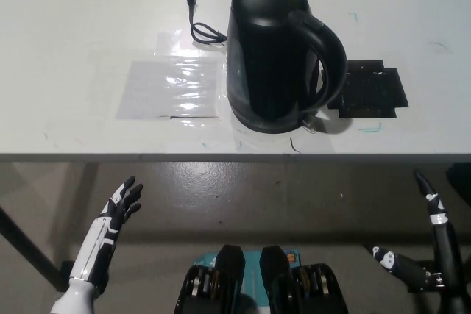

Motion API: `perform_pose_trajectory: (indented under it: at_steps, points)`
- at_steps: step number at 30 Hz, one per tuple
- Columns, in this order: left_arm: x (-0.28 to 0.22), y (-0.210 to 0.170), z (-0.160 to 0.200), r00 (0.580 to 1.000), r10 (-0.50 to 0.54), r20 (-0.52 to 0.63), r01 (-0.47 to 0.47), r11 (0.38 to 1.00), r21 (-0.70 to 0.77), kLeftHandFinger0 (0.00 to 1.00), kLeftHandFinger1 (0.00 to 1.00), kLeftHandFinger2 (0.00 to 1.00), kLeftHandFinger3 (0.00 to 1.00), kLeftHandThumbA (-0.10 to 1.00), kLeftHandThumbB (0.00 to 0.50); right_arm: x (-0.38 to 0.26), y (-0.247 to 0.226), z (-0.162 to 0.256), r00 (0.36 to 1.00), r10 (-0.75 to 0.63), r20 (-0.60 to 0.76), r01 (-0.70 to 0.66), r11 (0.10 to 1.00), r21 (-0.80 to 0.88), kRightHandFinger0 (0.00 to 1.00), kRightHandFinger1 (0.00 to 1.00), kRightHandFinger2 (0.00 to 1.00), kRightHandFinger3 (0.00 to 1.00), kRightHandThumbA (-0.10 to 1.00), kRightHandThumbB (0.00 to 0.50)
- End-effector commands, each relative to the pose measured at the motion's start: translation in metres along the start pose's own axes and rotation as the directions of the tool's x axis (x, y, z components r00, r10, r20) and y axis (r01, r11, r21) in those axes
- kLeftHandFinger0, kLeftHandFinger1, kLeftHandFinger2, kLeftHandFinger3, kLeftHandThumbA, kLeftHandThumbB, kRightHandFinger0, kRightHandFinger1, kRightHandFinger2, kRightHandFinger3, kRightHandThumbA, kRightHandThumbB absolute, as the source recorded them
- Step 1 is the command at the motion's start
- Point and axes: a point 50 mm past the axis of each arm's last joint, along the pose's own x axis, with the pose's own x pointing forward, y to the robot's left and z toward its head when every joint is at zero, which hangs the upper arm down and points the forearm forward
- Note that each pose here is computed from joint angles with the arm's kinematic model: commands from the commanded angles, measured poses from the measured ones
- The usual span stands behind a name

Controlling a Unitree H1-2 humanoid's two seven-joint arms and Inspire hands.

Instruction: A kettle is kept at the center of the table close to the robot and the robot uses its right index finger to press downwards on the transparent start boiling button

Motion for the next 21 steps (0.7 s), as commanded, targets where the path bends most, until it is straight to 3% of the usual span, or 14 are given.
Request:
perform_pose_trajectory:
  at_steps: [1, 21]
  points:
    - [0.0030, 0.0002, 0.0072, 0.999, -0.011, 0.050, 0.011, 1.000, 0.001, 1.00, 1.00, 1.00, 1.00, 1.00, 0.267, 0.0122, -0.0007, 0.0073, 0.997, 0.019, 0.071, -0.022, 0.999, 0.045, 0.98, 1.00, 1.00, 1.00, 1.00, 0.324]
    - [0.0054, 0.0018, 0.0077, 0.998, -0.009, 0.057, 0.008, 1.000, 0.020, 1.00, 1.00, 1.00, 1.00, 1.00, 0.256, 0.0100, -0.0011, 0.0043, 0.997, 0.053, 0.053, -0.057, 0.996, 0.066, 0.99, 1.00, 1.00, 1.00, 1.00, 0.290]
